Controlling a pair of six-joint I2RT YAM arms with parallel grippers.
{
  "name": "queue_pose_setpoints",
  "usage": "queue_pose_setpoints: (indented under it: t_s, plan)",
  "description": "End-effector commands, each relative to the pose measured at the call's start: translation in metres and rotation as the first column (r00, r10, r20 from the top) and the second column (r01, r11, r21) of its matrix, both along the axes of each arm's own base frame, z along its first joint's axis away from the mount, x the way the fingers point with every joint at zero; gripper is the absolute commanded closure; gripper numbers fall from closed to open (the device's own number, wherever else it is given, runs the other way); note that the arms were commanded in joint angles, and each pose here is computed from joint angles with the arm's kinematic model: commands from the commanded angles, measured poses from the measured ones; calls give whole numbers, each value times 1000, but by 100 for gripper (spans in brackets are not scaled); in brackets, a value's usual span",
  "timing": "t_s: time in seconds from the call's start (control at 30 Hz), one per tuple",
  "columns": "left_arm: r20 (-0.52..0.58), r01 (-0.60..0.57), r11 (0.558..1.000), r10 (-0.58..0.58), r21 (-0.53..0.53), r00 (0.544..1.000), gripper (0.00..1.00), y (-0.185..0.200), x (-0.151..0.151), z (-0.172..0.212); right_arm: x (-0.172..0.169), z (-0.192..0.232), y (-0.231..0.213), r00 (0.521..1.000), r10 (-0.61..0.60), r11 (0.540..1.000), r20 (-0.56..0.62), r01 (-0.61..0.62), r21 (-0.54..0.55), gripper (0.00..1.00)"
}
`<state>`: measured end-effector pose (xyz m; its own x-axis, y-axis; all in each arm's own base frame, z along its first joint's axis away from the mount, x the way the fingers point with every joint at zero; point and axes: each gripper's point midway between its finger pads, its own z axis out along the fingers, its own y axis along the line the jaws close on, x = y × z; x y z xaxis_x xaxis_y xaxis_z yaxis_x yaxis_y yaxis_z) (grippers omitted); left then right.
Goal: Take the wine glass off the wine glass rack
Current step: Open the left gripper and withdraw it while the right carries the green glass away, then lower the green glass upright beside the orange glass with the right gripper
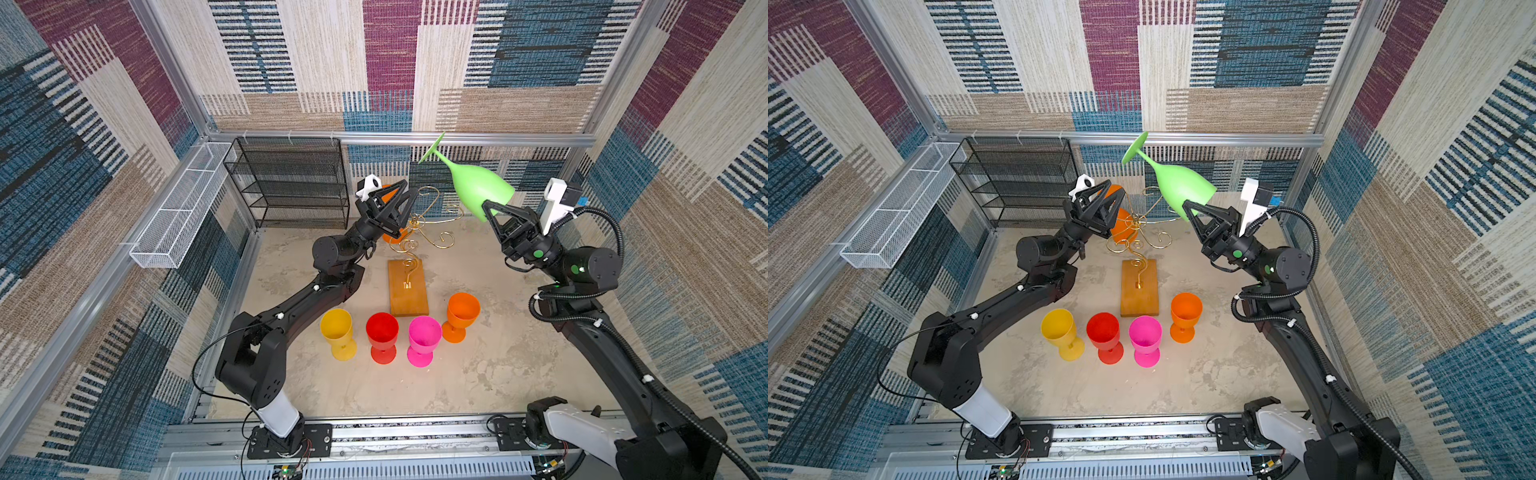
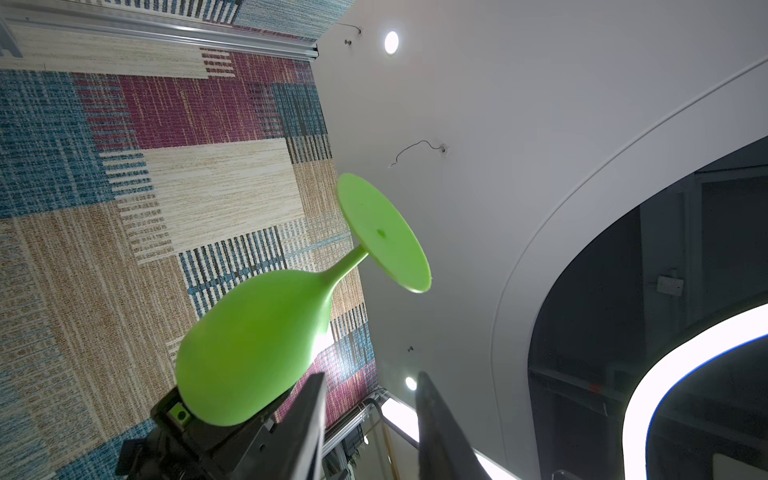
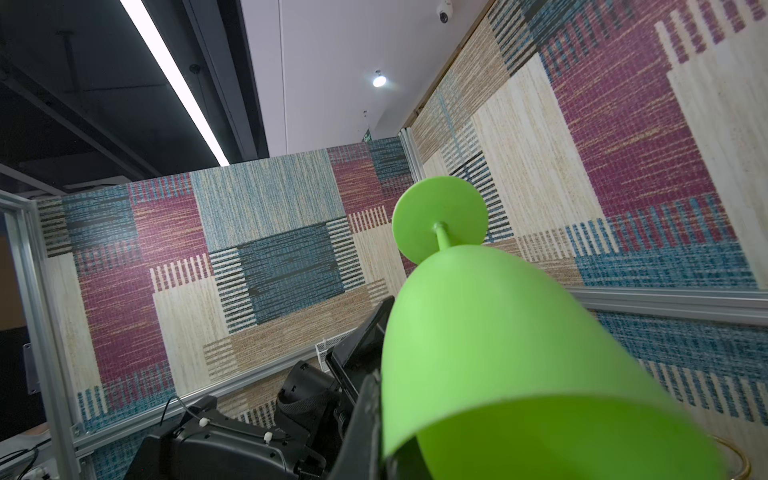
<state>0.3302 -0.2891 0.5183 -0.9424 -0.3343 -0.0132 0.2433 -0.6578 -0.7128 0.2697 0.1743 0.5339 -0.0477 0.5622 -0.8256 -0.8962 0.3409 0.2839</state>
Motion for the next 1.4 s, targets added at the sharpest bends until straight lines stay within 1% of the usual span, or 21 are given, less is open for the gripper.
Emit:
queue_pose_setpoints:
  t_s: [0.0, 0.1, 0.13, 0.2, 0.27, 0.33, 0.37, 0.4, 0.5, 0.57, 0.63, 0.7, 0.83, 0.87, 0.97, 1.03, 1.13, 1.23, 1.3, 1.37]
  plan:
    - [60, 15, 1000, -15, 14, 998, 58, 0, -12, 5, 30, -8, -18, 963, -237, 970, -131, 225, -96, 100]
    - [90, -3, 999, 0, 35, 996, 56, -1, -10, 3, 41, -7, -42, 888, -421, 902, -186, 389, -185, 100]
    - [101, -6, 999, 1, 41, 995, 55, -2, -10, 3, 44, -8, -51, 850, -482, 872, -213, 441, -214, 100]
    - [128, -16, 999, 9, 50, 992, 54, -2, -9, 6, 52, -13, -72, 757, -600, 796, -257, 536, -281, 100]
    - [169, -22, 996, 7, 89, 986, 53, -4, -13, 7, 61, -28, -96, 632, -715, 696, -297, 608, -381, 100]
    - [199, -52, 990, 24, 132, 980, 52, -4, -14, 8, 68, -44, -112, 550, -774, 630, -313, 622, -465, 100]
    - [211, -70, 985, 35, 161, 977, 52, -5, -15, 7, 73, -53, -116, 532, -781, 621, -326, 607, -496, 100]
    - [227, -86, 979, 42, 187, 973, 52, -5, -17, 8, 76, -62, -119, 525, -779, 623, -343, 590, -513, 100]
    - [270, -145, 953, 71, 265, 960, 51, -3, -21, 8, 89, -94, -120, 538, -734, 674, -413, 503, -542, 100]
    - [297, -188, 935, 96, 300, 950, 51, 1, -26, 9, 98, -119, -119, 537, -709, 699, -457, 444, -561, 100]
    - [323, -229, 917, 120, 325, 939, 51, 8, -30, 11, 106, -141, -113, 542, -684, 718, -489, 380, -583, 100]
    - [351, -270, 899, 142, 346, 925, 51, 15, -34, 13, 116, -167, -108, 526, -675, 721, -518, 317, -617, 100]
    - [432, -367, 845, 184, 390, 883, 50, 29, -46, 19, 132, -230, -107, 454, -685, 701, -570, 198, -685, 100]
    - [450, -391, 828, 194, 401, 872, 50, 31, -48, 20, 134, -242, -106, 443, -684, 698, -579, 171, -695, 100]
    - [490, -459, 760, 214, 459, 845, 49, 37, -52, 17, 136, -271, -98, 428, -677, 690, -599, 88, -718, 100]
    - [524, -512, 711, 235, 482, 819, 49, 43, -56, 18, 136, -283, -90, 423, -685, 671, -593, 48, -740, 100]
    - [562, -573, 648, 260, 501, 785, 48, 51, -59, 18, 135, -293, -77, 425, -701, 633, -573, 1, -774, 100]
    - [580, -602, 610, 269, 515, 769, 48, 55, -61, 17, 134, -306, -66, 419, -723, 583, -550, -59, -811, 100]
    - [582, -609, 599, 272, 520, 766, 47, 58, -61, 16, 133, -317, -61, 408, -737, 552, -538, -96, -828, 100]
    - [581, -609, 594, 272, 526, 767, 48, 59, -61, 14, 133, -324, -57, 405, -739, 539, -538, -124, -833, 100]
